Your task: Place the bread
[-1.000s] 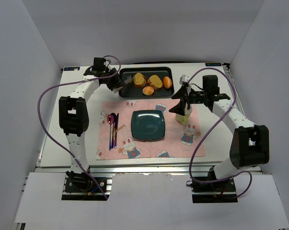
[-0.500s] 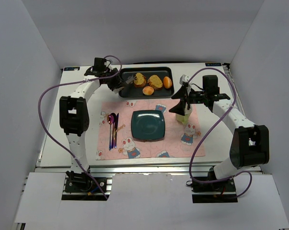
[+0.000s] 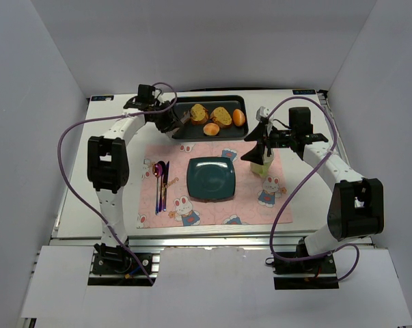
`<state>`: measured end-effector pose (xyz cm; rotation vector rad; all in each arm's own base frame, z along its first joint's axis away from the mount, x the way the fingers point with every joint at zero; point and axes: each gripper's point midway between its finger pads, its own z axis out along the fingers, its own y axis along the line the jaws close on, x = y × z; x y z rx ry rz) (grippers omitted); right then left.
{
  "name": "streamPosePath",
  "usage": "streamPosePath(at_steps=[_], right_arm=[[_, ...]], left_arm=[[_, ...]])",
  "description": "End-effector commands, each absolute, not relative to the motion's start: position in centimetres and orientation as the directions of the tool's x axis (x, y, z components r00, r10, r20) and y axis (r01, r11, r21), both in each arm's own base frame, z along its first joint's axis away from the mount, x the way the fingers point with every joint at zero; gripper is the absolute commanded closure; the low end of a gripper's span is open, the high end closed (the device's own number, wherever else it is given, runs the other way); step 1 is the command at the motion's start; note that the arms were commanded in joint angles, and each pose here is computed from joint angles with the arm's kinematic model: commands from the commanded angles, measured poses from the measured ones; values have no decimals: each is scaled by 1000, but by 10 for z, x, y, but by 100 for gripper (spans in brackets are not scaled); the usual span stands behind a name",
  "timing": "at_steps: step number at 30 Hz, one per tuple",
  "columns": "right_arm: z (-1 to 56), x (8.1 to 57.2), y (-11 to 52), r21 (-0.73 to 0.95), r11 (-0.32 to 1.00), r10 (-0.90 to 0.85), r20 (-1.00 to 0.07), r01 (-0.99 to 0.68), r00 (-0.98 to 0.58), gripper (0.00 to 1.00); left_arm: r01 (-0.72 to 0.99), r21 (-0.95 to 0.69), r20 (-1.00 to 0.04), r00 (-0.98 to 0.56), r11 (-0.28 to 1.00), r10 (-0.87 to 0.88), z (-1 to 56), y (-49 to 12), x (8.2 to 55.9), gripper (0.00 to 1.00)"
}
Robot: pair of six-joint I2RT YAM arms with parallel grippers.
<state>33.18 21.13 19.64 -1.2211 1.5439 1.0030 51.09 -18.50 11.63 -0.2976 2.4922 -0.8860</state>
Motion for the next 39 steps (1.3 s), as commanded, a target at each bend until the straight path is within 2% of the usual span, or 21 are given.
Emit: streamPosePath(at_steps=[1,8,15,18,25,31,32,35,39], right_arm=[[206,334,212,39,168,-231,-970,-985,-78,11],[207,332,212,38,167,-229,-970,-985,-76,11],[209,331,212,34,165,-228,-971,-986,-72,11],[210,331,212,30,167,-227,-971,-986,-68,11],[214,328,211,24,167,-227,-972,-986,-62,11],[217,327,210,12,163,-237,-970,-987,-51,11],[218,327,208,7,165,-239,-970,-986,-47,11],[221,327,206,-12,163,-251,-968,-987,-30,11],[227,329,203,-50,174,-262,-965,-983,3,11]], left_arm=[[-3,-607,-385,-873,795,-298,118,-192,506,53],[4,-589,-379,-884,808,-272,114,-193,500,62],[28,-613,-392,-878,789,-274,125,-198,501,92],[44,-617,-418,-864,786,-280,137,-198,505,100],[80,-579,-534,-790,811,-303,191,-185,517,100],[137,-589,-580,-758,797,-298,223,-184,497,100],[160,-596,-593,-748,787,-298,237,-185,487,100],[177,-618,-561,-782,766,-272,226,-191,455,100],[203,-632,-523,-824,748,-219,213,-199,381,100]])
